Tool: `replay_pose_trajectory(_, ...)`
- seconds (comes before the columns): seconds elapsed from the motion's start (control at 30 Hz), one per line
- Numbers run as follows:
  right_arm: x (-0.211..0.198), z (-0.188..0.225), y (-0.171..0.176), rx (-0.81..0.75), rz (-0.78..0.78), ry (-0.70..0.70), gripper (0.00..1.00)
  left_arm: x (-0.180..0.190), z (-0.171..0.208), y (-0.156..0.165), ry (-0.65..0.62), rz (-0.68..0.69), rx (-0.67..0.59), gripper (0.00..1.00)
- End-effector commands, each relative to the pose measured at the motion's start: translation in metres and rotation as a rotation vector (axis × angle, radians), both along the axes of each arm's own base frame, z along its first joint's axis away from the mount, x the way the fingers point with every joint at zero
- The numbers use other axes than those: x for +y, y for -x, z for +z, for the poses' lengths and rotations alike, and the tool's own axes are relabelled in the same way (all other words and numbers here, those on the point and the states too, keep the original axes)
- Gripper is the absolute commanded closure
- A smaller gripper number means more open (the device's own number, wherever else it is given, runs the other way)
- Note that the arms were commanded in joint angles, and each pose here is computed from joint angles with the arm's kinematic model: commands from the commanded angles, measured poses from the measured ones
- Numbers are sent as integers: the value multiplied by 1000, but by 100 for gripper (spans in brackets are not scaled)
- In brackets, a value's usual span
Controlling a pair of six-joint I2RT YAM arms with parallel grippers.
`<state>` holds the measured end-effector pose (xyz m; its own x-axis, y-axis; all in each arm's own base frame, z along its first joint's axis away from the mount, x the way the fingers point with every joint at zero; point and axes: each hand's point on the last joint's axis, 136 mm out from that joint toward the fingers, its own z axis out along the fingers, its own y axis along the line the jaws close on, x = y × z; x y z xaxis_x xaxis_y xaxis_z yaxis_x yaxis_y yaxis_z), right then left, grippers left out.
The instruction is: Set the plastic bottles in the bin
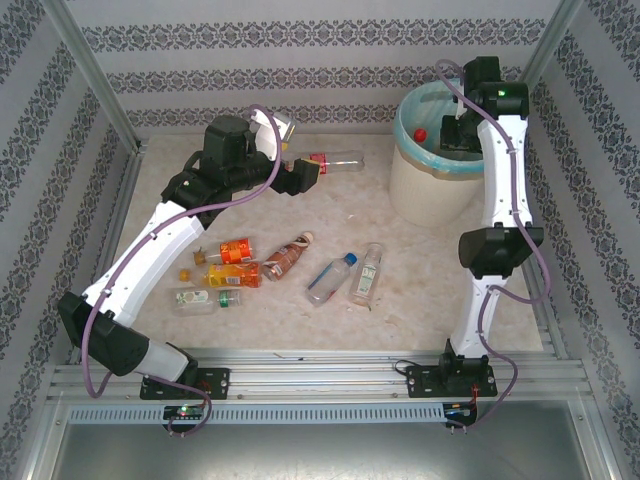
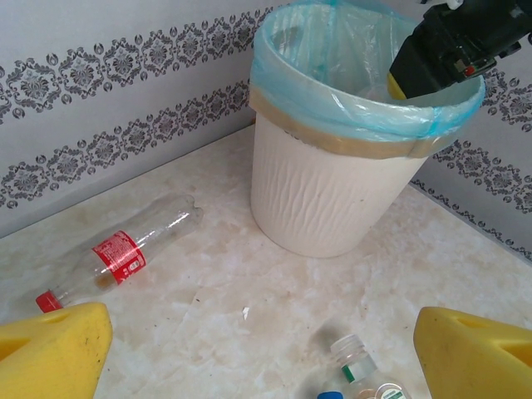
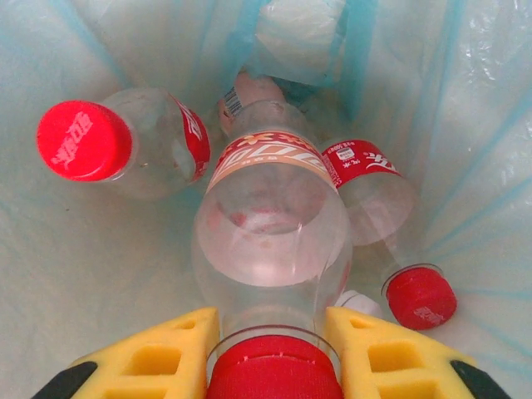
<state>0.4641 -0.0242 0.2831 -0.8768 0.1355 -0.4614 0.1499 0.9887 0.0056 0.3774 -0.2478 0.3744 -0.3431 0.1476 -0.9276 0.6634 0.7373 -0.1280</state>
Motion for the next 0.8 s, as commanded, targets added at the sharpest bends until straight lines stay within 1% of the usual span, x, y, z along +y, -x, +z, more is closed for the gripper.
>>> replay_pose_trajectory(0.0,-5,-30,8,123,-7,-8,100,-6,5,4,-7,-18,-19,6)
replay_pose_trajectory(0.1,-4,-41,3,142,-8,-17,99,-6,4,4,-8,-20,-19,6)
replay_pose_trajectory(0.23,-2,-52,-1,164,-9,-28,95,-5,3,6,-9,-19,-17,6)
replay_pose_trajectory(0.3,0,-49,-1,154,-11,-43,94,-4,5,7,-9,-16,-22,6)
replay_pose_trajectory(0.4,-3,-38,-4,109,-18,-29,87,-3,5,7,-11,-14,-27,6)
replay_pose_trajectory(0.53,-6,-40,-11,93,-17,-17,88,-3,4,7,-12,-16,-26,6)
replay_pose_trajectory(0.77,-10,-88,-12,228,-21,-40,86,-1,3,10,-16,-15,-27,6)
